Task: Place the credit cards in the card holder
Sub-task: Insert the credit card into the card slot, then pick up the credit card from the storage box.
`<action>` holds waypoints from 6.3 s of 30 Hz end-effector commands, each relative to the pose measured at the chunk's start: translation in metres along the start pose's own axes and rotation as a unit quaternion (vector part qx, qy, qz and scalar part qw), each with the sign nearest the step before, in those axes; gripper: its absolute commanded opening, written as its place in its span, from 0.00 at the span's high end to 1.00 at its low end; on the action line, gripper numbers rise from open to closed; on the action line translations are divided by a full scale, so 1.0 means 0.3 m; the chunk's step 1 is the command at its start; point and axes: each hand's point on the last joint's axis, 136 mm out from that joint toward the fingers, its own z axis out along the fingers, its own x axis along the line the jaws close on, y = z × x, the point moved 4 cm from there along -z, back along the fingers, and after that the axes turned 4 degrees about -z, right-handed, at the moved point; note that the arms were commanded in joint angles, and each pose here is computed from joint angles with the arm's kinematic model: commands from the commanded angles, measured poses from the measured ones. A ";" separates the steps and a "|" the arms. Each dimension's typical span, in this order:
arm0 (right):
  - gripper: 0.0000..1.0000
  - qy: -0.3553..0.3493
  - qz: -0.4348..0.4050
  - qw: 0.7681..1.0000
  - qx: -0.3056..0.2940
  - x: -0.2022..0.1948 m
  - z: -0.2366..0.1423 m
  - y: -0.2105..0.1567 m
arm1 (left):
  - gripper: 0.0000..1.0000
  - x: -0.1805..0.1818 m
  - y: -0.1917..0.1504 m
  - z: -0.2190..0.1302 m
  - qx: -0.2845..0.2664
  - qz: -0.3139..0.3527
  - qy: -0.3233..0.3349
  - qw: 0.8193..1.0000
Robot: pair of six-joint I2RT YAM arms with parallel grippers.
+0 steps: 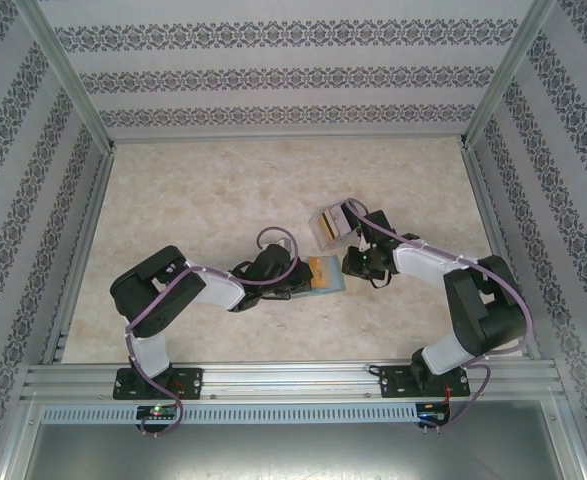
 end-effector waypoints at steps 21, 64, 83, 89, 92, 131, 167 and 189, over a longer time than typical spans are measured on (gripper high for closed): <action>0.90 0.040 0.016 0.998 0.046 0.018 0.031 -0.099 | 0.88 0.016 -0.055 0.055 -0.007 -0.020 0.035 0.999; 0.78 0.063 0.001 0.998 0.012 0.083 -0.047 0.017 | 0.61 -0.064 -0.006 0.012 0.011 0.095 0.114 0.989; 0.87 0.057 0.017 0.998 0.036 0.059 0.026 -0.002 | 0.64 -0.068 -0.032 0.069 0.061 0.122 0.130 0.982; 0.84 0.054 0.016 0.998 0.013 0.062 -0.015 0.012 | 0.58 -0.077 -0.010 0.026 0.042 0.129 0.146 0.980; 0.81 0.054 0.011 0.998 -0.004 0.068 -0.048 0.029 | 0.50 -0.089 0.002 -0.002 0.029 0.134 0.148 0.979; 0.61 0.001 -0.116 0.990 -0.079 0.198 -0.243 0.373 | 0.16 -0.133 0.358 -0.158 -0.076 0.073 0.116 0.988; 0.59 -0.258 -0.284 0.923 -0.017 0.244 0.022 0.407 | 0.01 0.008 0.379 -0.198 -0.097 0.008 0.145 0.985; 0.74 -0.295 -0.294 0.907 -0.065 0.244 -0.044 0.425 | 0.00 0.015 0.373 -0.195 -0.089 0.002 0.146 0.985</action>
